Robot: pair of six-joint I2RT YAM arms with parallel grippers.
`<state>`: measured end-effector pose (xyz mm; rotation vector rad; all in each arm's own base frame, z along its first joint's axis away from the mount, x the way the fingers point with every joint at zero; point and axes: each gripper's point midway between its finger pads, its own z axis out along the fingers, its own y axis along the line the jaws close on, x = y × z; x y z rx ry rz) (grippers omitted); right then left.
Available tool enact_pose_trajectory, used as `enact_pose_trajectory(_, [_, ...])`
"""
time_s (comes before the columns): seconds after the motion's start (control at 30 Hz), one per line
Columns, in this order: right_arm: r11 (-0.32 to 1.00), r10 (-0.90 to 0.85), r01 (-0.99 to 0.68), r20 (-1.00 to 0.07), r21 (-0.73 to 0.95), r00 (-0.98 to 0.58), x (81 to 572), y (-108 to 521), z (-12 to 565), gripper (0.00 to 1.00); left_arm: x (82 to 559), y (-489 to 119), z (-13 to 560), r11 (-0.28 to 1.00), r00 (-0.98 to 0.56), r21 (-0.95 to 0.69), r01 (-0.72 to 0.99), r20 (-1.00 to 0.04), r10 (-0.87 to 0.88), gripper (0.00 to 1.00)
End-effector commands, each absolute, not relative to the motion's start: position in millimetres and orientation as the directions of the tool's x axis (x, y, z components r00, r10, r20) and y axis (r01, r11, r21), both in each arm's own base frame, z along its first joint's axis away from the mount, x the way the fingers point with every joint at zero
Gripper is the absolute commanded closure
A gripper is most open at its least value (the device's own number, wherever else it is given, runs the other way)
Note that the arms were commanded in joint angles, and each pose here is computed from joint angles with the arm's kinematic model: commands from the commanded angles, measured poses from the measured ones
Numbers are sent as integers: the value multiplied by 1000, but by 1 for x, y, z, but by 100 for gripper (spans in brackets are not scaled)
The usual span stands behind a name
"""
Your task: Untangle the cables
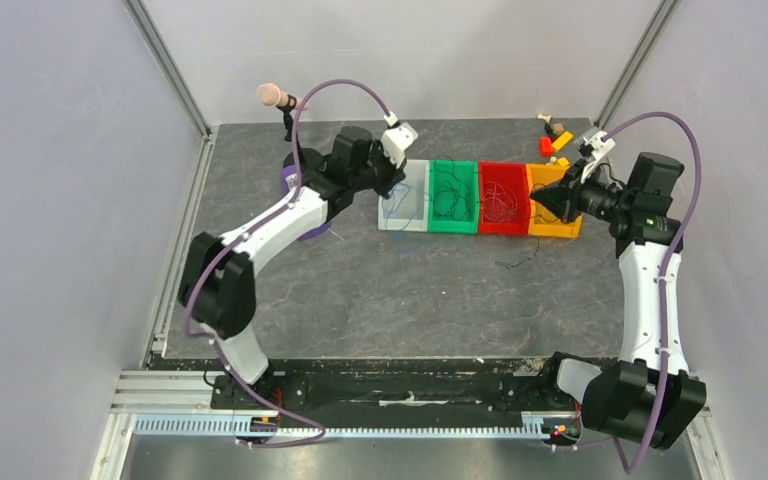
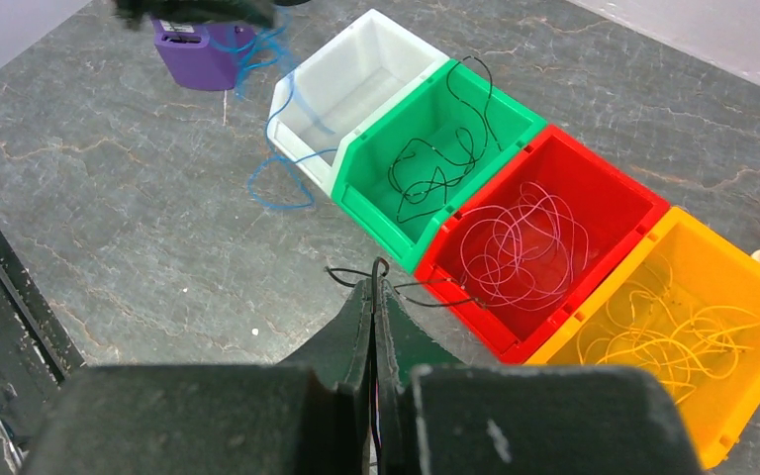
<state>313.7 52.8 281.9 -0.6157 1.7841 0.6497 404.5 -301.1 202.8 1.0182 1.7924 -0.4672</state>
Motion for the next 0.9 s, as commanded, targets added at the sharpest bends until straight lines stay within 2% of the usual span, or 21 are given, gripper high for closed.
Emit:
enact_pose_trajectory(0.0, [718, -107, -690, -966, 88, -235, 315, 54, 294, 100, 477, -311, 238, 794, -180, 41, 607, -966, 187, 98])
enact_pose_trajectory(0.23, [714, -122, -694, -962, 86, -245, 317, 53, 290, 100, 500, -306, 264, 822, -92, 126, 555, -973, 212, 98])
enact_pose_trajectory(0.87, [715, -129, -696, -967, 63, -220, 313, 54, 295, 100, 508, -290, 397, 832, 82, 114, 543, -993, 82, 98])
